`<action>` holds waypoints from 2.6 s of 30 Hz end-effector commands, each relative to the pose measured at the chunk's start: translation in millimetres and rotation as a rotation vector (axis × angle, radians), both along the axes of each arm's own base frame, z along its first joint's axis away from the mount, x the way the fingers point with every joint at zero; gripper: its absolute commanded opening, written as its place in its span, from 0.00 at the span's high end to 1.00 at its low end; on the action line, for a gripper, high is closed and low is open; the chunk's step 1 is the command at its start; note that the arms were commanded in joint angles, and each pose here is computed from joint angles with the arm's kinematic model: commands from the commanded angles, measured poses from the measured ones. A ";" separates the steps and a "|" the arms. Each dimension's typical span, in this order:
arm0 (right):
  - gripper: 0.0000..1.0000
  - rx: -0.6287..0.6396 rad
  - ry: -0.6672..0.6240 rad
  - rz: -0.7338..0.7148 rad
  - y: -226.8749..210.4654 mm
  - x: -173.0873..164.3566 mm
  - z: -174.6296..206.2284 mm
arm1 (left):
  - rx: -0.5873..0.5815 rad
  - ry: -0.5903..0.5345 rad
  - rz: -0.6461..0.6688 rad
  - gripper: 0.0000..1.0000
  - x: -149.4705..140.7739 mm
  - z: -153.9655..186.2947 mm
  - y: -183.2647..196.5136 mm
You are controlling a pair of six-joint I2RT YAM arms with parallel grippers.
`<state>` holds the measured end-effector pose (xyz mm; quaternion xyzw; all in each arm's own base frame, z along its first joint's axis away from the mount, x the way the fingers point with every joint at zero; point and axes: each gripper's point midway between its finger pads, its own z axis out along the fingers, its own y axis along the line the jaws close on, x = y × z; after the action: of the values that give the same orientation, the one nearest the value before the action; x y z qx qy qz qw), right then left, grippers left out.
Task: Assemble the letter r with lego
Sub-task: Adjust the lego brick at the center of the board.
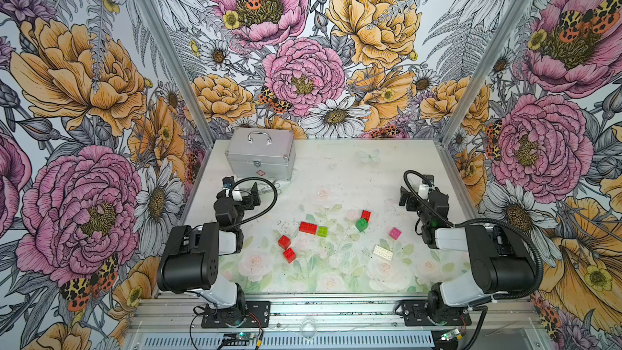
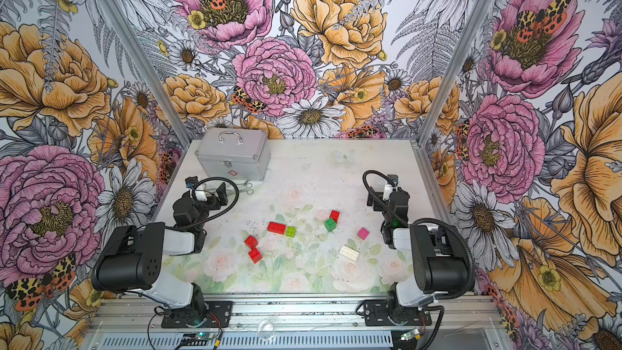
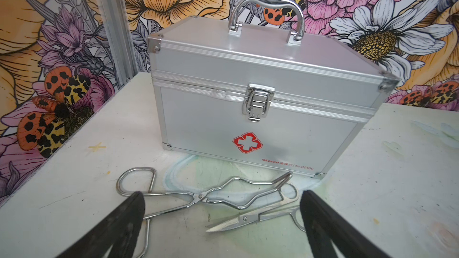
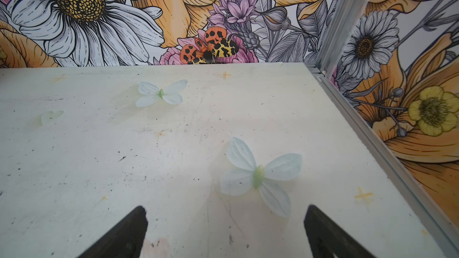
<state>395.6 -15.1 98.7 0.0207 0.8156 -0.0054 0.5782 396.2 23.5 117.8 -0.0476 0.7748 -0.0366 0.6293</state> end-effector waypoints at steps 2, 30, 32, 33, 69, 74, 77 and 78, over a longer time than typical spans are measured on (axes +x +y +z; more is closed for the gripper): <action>0.00 -0.004 -0.042 0.010 -0.7 8.6 12.0 | 0.002 -0.009 -0.046 0.01 3.9 2.6 -8.3; 0.00 -0.002 0.054 -0.325 -47.1 -9.1 34.4 | 0.018 -0.005 -0.071 0.01 5.6 6.3 -14.4; 0.00 0.037 0.106 -0.447 -61.1 -23.1 48.4 | 0.015 0.007 -0.061 0.01 5.7 14.3 -12.9; 0.00 0.086 0.114 -0.502 -65.0 -30.3 59.3 | 0.016 0.025 -0.050 0.01 6.9 19.2 -11.3; 0.21 0.213 0.688 -0.142 118.6 -100.5 22.6 | 0.042 0.273 -0.286 0.04 -131.2 75.0 -191.3; 0.21 0.287 0.733 -0.089 149.0 -89.3 12.0 | 0.000 0.253 -0.301 0.02 -135.7 79.9 -187.5; 0.21 0.300 0.757 -0.068 163.9 -82.3 5.0 | -0.010 0.259 -0.309 0.02 -136.4 77.8 -187.3; 0.21 0.296 0.767 -0.067 167.6 -79.7 2.1 | -0.014 0.263 -0.310 0.02 -136.4 76.5 -187.1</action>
<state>301.8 133.2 93.7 0.1191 0.9678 0.0528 0.2155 263.4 -165.6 207.6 0.0643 0.8383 -0.1276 0.5262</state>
